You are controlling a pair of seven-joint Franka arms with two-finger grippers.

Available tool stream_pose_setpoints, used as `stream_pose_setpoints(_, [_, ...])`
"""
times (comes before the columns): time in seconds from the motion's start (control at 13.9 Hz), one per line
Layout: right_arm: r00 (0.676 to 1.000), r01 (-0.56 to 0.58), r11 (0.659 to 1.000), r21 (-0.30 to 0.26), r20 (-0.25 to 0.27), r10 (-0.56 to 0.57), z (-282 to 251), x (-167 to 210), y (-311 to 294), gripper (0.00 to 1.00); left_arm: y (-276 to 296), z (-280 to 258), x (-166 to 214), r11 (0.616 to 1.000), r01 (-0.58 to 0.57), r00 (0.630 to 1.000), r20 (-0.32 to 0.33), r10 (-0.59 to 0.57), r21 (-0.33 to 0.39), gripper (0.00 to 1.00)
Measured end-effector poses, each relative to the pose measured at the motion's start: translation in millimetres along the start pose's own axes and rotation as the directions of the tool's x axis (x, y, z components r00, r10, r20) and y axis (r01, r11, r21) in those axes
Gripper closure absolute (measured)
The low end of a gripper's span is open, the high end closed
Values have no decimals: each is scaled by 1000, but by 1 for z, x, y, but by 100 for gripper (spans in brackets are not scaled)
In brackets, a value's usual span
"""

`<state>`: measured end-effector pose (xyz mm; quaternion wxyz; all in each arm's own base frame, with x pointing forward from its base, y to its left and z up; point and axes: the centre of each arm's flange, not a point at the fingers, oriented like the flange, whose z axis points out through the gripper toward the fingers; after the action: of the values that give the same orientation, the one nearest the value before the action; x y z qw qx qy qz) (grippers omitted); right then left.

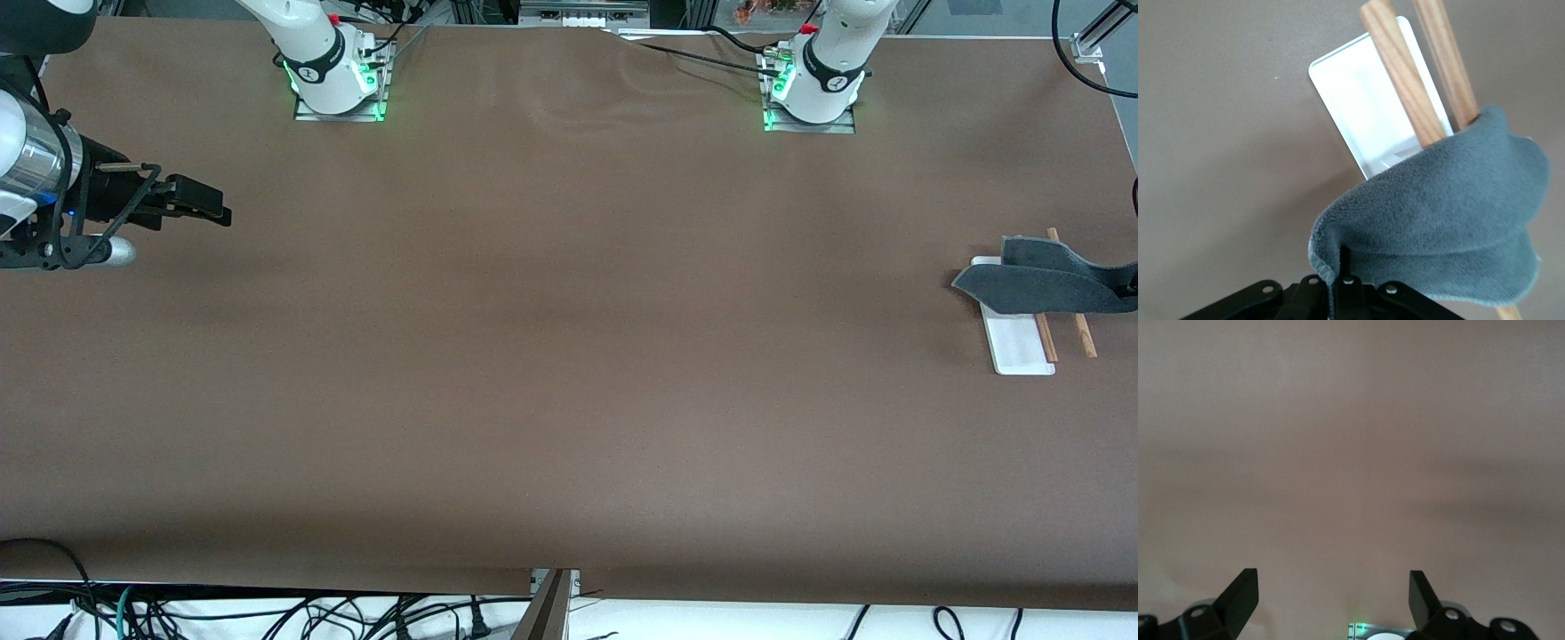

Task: Pass towel and hang on rack
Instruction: 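Drape the towel over the wooden dowels with the left gripper, then release the towel on the rack with the left gripper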

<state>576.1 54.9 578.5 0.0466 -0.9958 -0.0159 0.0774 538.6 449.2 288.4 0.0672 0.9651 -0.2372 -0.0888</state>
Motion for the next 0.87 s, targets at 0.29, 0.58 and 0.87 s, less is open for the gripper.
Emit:
stream_pose_setpoints(0.29, [999,29,998,-63,-22,-30,13,-6,-5,0,-7,12,-4,1000,10,1000,-3,-10,4,64])
stream_pose_setpoints(0.58, [998,39,993,-111,-46,-44,9,-6,-8,0,-10,-5,0,999,9,1000,-18,-8,34,24])
stream_pose_setpoints(0.87, [997,41,992,-118,-65,-49,3,-5,-10,0,26,-87,31,995,-40,999,-27,42,92,0])
